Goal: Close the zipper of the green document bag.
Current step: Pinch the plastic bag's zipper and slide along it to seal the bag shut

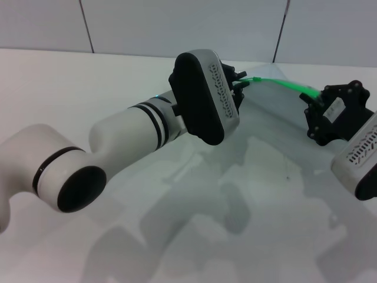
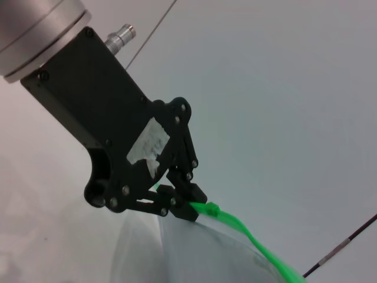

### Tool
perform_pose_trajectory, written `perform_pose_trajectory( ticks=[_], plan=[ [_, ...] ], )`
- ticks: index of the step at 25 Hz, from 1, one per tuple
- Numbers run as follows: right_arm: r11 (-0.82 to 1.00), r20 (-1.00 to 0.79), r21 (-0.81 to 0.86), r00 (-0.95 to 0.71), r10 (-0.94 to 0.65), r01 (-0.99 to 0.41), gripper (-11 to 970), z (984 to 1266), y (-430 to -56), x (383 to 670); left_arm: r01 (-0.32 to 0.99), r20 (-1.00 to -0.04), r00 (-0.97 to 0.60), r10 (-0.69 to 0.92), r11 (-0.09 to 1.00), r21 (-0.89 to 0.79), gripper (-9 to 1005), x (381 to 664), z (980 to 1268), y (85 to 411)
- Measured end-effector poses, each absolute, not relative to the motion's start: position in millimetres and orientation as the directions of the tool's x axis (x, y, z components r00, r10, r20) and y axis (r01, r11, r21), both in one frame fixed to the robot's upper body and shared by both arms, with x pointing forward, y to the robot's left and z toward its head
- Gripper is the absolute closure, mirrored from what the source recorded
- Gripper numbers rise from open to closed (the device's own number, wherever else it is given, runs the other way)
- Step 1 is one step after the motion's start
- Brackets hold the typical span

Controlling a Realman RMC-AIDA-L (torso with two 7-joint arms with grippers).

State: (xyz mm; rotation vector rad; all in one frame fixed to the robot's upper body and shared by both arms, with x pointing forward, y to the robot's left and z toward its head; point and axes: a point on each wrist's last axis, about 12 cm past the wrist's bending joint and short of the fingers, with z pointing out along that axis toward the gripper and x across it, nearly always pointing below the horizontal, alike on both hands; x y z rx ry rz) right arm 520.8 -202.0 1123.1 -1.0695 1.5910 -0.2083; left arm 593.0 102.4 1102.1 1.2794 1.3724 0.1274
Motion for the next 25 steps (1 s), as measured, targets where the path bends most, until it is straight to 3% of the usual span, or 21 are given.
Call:
perform_pose_trajectory(
  ticks=[6, 12, 17, 22, 25],
  plan=[
    [0.567, -0.691, -0.641, 0.067, -0.720, -0.518, 911, 1122.8, -201.5, 521.6, 0.581, -0.633, 0.309, 0.710, 0.386, 0.717, 885, 592.5, 1103.7, 100.7],
    [0.565, -0.690, -0.641, 0.067, -0.721, -0.519, 910, 1122.5, -201.2, 522.1, 0.575, -0.611, 0.334, 0.718, 0.358, 0.736, 756, 591.5, 1104.2, 97.5],
    [0.563, -0.690, -0.642, 0.071, -0.721, -0.520, 910, 1122.9, -200.0, 523.6, 0.568, -0.593, 0.354, 0.723, 0.338, 0.751, 722, 589.9, 1104.3, 94.5],
    [0.562, -0.689, -0.641, 0.069, -0.721, -0.522, 911, 1122.1, -200.1, 523.8, 0.555, -0.601, 0.365, 0.711, 0.352, 0.754, 622, 589.5, 1108.2, 93.4],
    [0.562, -0.689, -0.641, 0.070, -0.721, -0.523, 911, 1122.1, -199.7, 523.8, 0.539, -0.598, 0.377, 0.707, 0.357, 0.762, 625, 589.8, 1109.2, 94.0]
  ],
)
